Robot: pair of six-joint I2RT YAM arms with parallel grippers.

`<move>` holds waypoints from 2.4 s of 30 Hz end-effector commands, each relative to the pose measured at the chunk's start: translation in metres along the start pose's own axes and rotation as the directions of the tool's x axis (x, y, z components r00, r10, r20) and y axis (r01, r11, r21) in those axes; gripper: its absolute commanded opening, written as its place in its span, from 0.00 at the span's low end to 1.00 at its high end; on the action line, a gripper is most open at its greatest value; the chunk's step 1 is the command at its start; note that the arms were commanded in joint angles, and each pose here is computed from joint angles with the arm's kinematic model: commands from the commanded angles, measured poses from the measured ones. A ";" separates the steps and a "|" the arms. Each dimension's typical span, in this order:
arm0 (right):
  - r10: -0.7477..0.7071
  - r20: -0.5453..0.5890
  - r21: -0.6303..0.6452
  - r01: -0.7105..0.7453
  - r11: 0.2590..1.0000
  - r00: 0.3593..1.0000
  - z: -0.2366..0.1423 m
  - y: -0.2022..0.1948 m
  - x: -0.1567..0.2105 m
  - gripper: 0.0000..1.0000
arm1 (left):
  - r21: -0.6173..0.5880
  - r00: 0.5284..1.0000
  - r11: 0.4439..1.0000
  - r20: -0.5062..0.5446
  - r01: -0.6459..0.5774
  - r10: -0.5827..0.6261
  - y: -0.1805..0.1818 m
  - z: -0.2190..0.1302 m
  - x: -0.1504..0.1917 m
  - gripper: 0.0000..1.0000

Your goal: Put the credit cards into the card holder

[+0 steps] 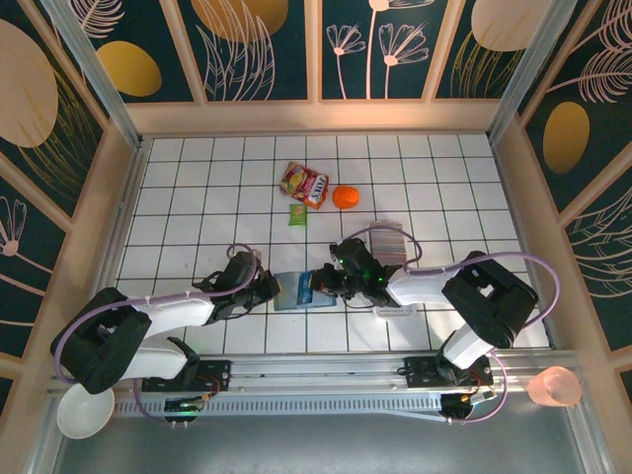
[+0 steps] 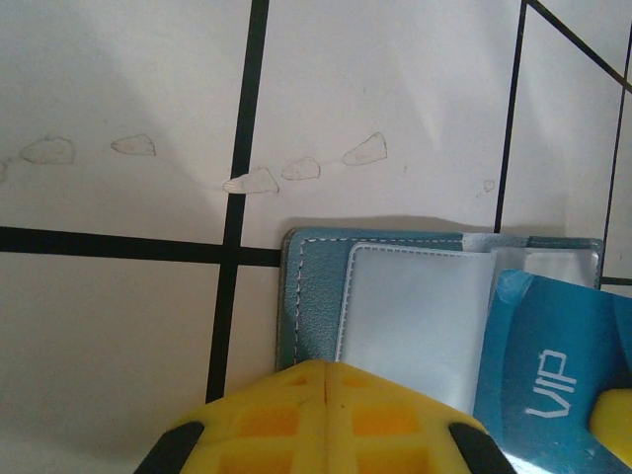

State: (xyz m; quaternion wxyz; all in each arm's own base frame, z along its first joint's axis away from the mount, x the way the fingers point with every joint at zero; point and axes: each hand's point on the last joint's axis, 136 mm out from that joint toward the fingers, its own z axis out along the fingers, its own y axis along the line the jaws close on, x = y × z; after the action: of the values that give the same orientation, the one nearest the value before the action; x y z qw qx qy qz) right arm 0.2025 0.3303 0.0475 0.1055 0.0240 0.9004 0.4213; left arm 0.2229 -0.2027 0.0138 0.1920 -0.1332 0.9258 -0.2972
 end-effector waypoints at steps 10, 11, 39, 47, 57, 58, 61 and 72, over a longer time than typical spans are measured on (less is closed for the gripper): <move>0.011 -0.033 -0.019 -0.011 1.000 0.999 0.008 0.003 0.008 0.00 | -0.147 0.999 0.989 -0.048 -0.009 0.002 0.043 0.004 0.019 0.00; 0.010 -0.033 -0.022 -0.011 1.000 0.999 0.008 0.004 0.007 0.00 | -0.148 0.999 0.989 -0.048 -0.009 0.001 0.043 0.004 0.019 0.00; -0.004 -0.104 0.000 0.004 1.000 0.995 0.026 -0.009 0.022 0.00 | -0.090 1.000 0.996 -0.010 -0.022 0.022 0.030 -0.012 0.013 0.19; -0.015 -0.120 -0.078 0.006 0.997 0.993 0.028 0.008 0.024 0.00 | -0.126 0.998 0.991 -0.054 -0.032 0.025 0.040 -0.005 0.022 0.13; -0.036 -0.110 -0.120 0.023 0.993 0.993 0.024 0.018 0.023 0.00 | -0.178 0.997 0.983 -0.079 -0.039 0.025 0.055 -0.001 0.029 0.08; -0.033 -0.110 -0.117 0.020 0.993 0.993 0.023 0.018 0.023 0.00 | -0.177 0.997 0.984 -0.079 -0.037 0.023 0.055 -0.001 0.030 0.07; -0.019 -0.100 -0.106 0.008 0.994 0.995 0.024 0.017 0.022 0.00 | -0.174 0.997 0.984 -0.072 -0.034 0.022 0.055 -0.001 0.029 0.07; 0.022 -0.043 -0.072 -0.025 0.997 0.999 0.030 0.013 0.011 0.00 | -0.173 0.997 0.984 -0.072 -0.033 0.021 0.058 -0.004 0.032 0.06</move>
State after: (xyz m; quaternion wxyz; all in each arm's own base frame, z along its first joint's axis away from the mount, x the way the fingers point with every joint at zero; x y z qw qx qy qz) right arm 0.1933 0.3577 0.0391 0.0737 0.0127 0.8860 0.4576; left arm 0.2210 -0.1844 0.0093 0.2182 -0.1336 0.9297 -0.2649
